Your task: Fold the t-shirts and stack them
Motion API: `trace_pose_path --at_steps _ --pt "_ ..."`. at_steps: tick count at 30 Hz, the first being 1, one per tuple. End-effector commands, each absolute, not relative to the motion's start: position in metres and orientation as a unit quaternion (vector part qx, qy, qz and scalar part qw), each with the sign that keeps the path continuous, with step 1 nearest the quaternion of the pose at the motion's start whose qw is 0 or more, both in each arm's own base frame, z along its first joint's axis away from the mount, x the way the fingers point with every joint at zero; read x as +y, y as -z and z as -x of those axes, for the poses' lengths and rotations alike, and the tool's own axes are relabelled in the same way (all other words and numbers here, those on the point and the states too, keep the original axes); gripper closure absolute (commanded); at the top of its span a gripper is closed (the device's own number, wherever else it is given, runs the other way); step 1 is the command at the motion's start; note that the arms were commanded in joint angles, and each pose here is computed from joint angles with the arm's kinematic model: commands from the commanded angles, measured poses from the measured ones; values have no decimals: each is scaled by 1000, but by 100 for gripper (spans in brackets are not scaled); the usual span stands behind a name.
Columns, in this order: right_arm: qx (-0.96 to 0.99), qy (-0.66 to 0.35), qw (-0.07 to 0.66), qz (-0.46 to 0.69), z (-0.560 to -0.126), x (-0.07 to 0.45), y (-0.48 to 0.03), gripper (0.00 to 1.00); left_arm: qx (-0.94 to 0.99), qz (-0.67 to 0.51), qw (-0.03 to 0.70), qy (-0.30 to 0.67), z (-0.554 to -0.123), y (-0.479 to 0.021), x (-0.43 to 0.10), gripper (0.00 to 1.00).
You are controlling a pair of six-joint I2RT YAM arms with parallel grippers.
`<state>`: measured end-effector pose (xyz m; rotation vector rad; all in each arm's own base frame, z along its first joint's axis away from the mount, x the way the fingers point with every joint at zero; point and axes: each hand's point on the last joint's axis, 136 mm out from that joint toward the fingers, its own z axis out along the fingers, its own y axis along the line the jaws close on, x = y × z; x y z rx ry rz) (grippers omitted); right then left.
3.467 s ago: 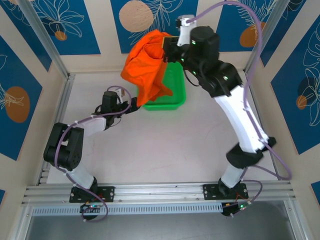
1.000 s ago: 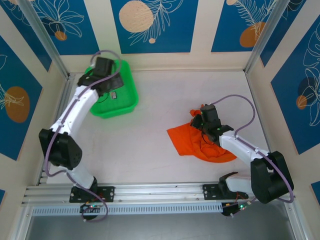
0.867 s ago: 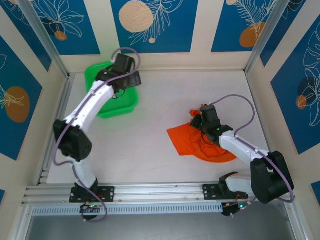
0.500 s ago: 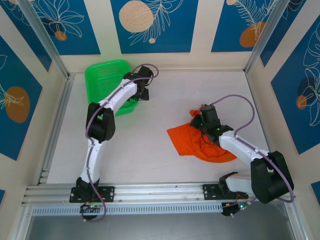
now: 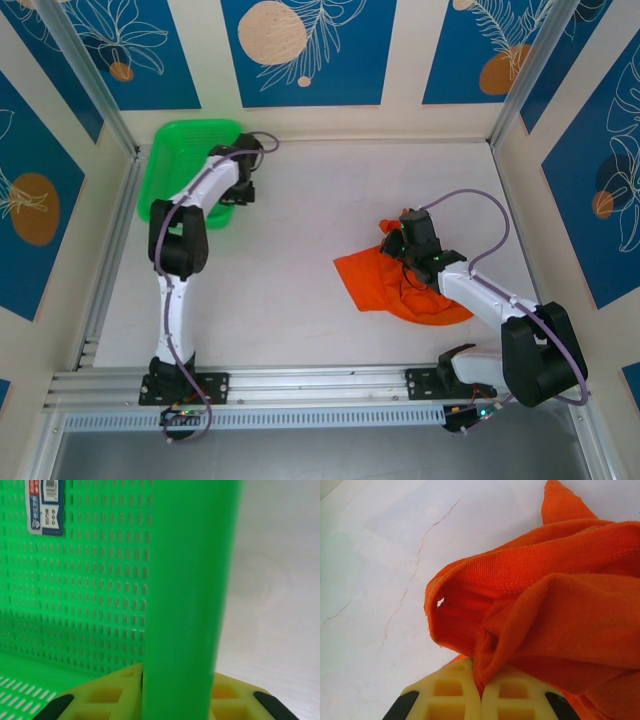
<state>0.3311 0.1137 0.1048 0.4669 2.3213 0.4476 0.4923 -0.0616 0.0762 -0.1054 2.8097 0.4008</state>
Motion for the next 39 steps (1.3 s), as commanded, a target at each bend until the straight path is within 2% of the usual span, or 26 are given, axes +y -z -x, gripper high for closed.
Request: trace_pose_path --at_steps 1,8,10,16,21,23,27,30,35,39 --pt "894 -178 369 -180 -333 116 -114 100 972 47 163 -161 -492 -104 -23 87" --pt "893 -185 369 -179 -333 118 -115 100 962 3 184 -203 -501 -111 19 92" --pt "892 -188 369 -180 -333 119 -116 100 960 -12 183 -213 -505 -109 26 97" --pt "893 -195 365 -178 -333 121 -115 100 952 -47 197 -229 -515 -107 34 97" --pt "893 -195 364 -178 -333 122 -115 100 944 -35 181 -272 -520 -104 51 84" --pt "893 -196 364 -178 -333 122 -114 100 943 -19 175 -283 -520 -105 60 73" --pt "893 -195 364 -177 -333 122 -114 100 945 22 177 -274 -522 -107 70 72" --pt "893 -192 366 -177 -333 121 -115 100 947 34 175 -268 -524 -110 71 67" --pt "894 -187 368 -177 -333 119 -115 100 950 43 193 -241 -527 -123 62 46" --pt "894 -186 367 -176 -333 119 -115 100 952 51 222 -205 -524 -156 46 24"
